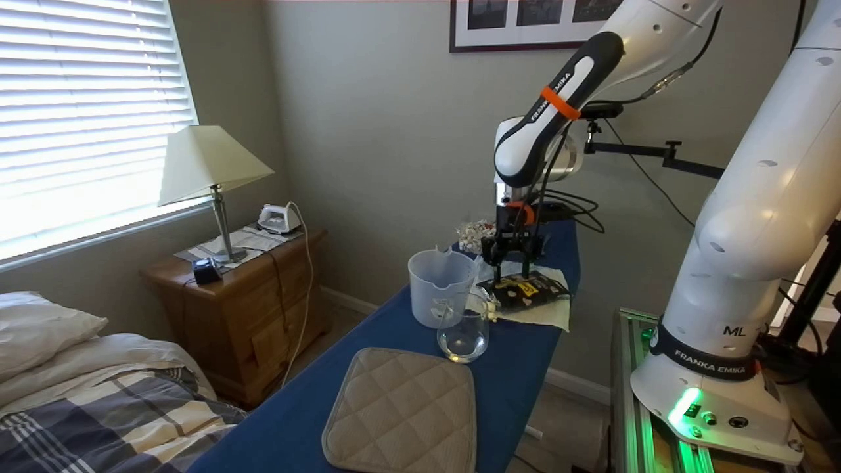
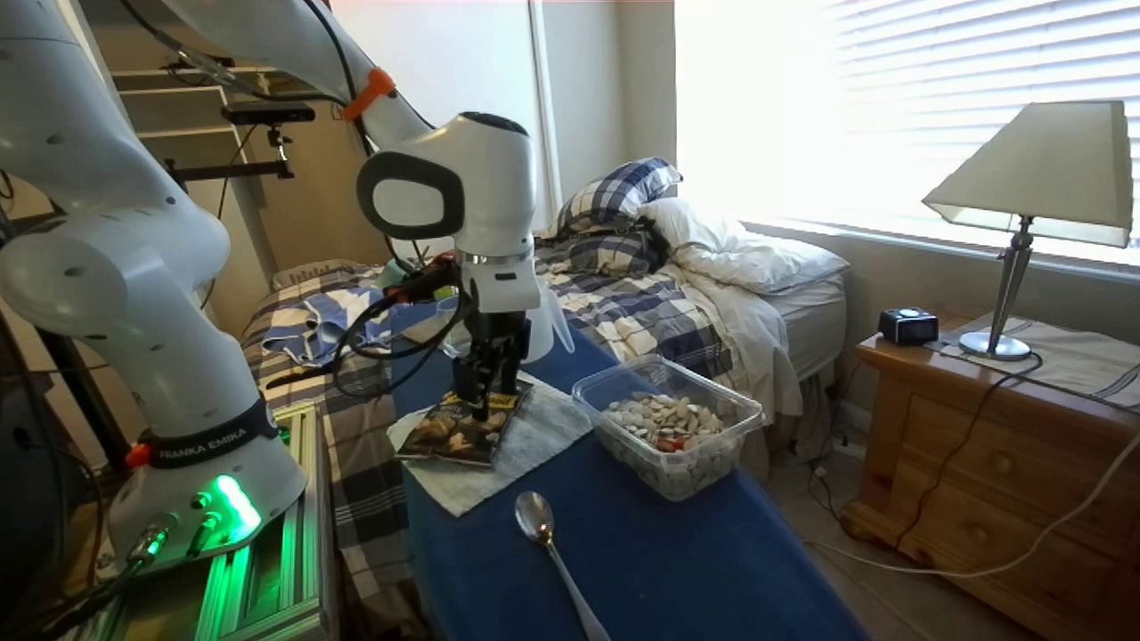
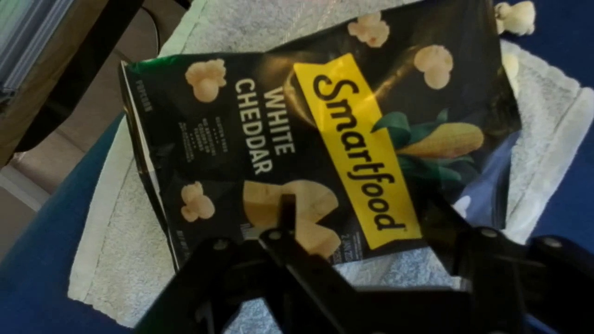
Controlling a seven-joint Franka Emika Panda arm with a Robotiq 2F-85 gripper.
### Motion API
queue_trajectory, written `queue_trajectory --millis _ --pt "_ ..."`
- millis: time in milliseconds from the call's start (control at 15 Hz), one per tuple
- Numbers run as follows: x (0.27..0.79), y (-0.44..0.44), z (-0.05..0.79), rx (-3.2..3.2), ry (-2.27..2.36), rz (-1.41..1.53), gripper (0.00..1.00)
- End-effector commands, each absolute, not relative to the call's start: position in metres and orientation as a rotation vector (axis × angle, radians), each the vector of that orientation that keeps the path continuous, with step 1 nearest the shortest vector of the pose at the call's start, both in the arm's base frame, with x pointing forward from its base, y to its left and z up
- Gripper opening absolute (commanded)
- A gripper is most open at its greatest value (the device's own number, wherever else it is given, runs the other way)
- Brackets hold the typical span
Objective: Empty the black packet into the lunchbox
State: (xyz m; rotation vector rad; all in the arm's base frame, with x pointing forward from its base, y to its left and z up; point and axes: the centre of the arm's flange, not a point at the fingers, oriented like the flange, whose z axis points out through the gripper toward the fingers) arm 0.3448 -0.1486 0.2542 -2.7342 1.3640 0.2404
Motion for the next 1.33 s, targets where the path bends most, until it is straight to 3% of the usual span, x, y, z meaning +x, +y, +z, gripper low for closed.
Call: queue_trajectory --millis 0,467,800,1000,1267 --pt "0.333 -0.139 0.255 -2.729 1.366 0.291 1.00" --pt "0.328 -0.140 0.235 -2.764 1.315 0.317 0.98" --pt "0.324 -0.146 0.221 -2.762 1.318 0.342 0.69" --pt "0.325 -0.148 0.220 -2.765 1.316 0.330 0.43" --pt "0.327 -0.143 0.232 -2.779 1.282 0.310 0.16"
